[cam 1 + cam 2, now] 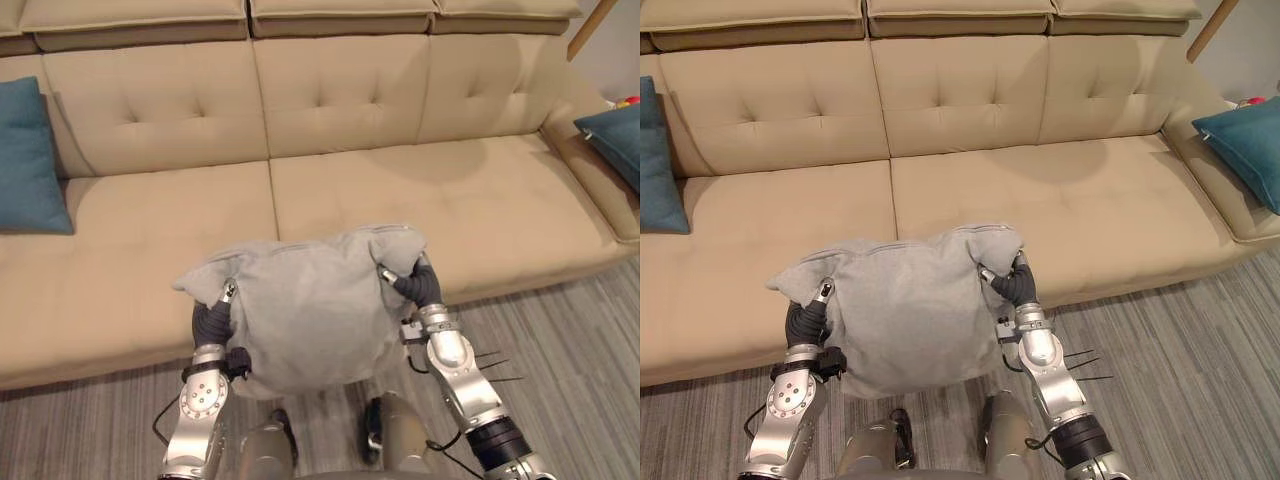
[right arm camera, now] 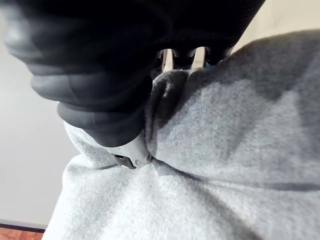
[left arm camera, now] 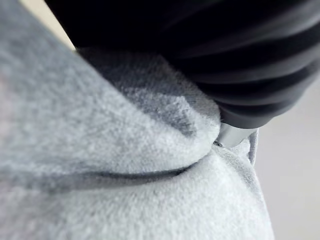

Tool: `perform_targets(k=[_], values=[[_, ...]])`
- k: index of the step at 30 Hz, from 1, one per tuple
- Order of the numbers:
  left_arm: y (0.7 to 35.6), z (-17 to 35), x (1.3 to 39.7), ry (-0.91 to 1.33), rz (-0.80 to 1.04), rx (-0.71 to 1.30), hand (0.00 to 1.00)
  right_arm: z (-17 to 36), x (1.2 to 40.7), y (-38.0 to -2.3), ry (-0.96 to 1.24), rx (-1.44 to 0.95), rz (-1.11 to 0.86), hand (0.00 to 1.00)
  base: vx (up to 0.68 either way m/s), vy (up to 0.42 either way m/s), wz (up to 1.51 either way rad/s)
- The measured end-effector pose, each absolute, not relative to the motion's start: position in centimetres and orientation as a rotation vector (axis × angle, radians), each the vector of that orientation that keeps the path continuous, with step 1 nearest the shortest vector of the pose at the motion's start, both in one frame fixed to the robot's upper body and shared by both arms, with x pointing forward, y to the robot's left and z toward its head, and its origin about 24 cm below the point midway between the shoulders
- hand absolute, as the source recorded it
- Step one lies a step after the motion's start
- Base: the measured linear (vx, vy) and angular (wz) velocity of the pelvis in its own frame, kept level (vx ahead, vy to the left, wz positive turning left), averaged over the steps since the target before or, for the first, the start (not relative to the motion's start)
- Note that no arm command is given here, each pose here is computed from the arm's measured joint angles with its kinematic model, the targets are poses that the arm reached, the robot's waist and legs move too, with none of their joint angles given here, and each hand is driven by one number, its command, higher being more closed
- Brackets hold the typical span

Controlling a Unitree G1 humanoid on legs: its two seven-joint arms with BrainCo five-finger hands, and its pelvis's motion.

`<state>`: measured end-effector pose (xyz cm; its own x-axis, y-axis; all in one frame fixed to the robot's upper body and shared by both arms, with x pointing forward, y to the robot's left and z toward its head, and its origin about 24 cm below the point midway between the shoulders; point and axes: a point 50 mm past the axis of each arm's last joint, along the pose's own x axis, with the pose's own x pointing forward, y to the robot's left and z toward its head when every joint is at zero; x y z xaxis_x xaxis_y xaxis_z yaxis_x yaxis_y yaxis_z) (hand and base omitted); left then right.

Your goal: Pick up cushions and gather them together orderly.

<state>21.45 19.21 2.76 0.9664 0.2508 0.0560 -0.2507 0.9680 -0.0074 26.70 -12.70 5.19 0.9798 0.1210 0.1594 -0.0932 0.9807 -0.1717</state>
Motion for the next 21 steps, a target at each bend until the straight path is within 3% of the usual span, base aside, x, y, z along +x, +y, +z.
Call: perform_targets(k=[4,11,21], values=[[17.6,1.7,21.2,-0.009,0.178,-0.012,1.00,3.8,25.8,-14.5,-0.099,-0.208,0.077,1.00,0.36,-0.152,0.76],[16.8,1.0,22.0,0.016,0.133,-0.036,1.00,4.5,25.9,-15.5,-0.123,-0.214,0.051,1.00,0.42,-0.128,-0.02],[17.1,1.6,22.8,-0.007,0.107,0.001,1.00,5.2,26.2,-15.1,-0.154,-0.184,0.024,1.00,0.19,0.186,-0.18]])
